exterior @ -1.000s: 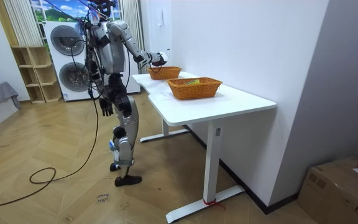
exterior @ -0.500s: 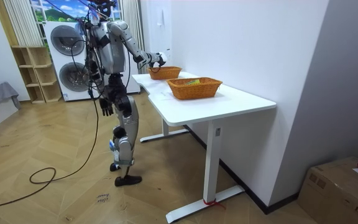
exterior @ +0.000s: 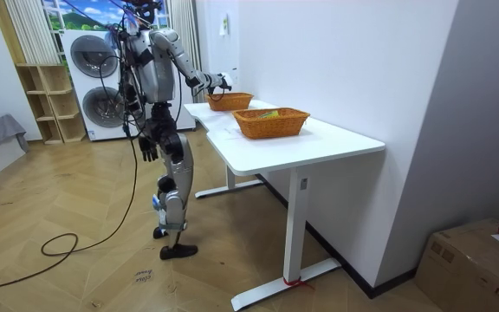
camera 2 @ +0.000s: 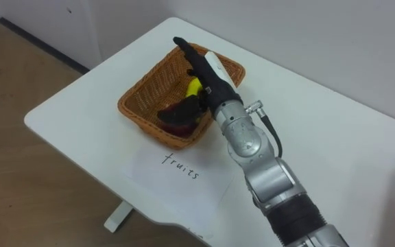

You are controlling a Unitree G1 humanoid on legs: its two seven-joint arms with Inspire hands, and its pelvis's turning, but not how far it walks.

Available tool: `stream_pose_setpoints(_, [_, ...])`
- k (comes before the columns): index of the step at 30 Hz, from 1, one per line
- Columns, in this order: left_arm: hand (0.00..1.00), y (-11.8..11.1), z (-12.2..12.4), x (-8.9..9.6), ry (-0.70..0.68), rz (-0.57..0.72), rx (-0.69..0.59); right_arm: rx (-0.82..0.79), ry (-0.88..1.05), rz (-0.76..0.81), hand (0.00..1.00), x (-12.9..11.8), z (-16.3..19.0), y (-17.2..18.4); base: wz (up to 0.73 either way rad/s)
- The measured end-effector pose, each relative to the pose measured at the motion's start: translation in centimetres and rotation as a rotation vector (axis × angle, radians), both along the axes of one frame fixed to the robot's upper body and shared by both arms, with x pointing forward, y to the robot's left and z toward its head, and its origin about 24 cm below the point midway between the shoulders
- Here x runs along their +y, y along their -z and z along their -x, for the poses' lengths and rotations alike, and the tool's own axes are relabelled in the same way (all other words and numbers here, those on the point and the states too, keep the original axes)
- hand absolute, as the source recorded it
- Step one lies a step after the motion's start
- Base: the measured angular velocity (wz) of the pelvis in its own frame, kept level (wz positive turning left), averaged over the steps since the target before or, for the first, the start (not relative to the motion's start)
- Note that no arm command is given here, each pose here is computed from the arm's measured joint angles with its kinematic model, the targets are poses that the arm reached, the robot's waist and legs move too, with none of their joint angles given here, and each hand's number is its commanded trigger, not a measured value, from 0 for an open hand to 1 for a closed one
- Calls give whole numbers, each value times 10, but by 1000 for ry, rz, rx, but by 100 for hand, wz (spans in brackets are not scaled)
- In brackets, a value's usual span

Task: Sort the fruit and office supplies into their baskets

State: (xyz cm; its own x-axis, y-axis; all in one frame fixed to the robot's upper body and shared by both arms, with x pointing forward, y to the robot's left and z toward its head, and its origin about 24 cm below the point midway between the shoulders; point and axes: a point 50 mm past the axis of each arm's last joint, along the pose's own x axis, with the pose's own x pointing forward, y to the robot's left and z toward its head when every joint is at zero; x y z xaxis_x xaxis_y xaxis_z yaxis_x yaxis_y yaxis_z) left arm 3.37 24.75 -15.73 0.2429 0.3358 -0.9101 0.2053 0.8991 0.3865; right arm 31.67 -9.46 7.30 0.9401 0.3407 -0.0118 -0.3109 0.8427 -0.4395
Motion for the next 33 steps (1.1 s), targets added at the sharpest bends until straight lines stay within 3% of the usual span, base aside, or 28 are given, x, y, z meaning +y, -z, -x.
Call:
stream_pose_setpoints(16, [0, 0, -2, 0, 2, 3, -2, 21, 17, 26, 0, -3, -4, 5, 0])
stream_pose_setpoints(33, [0, 1, 2, -2, 5, 35, 14, -91, 60, 23, 0, -7, -16, -22, -2])
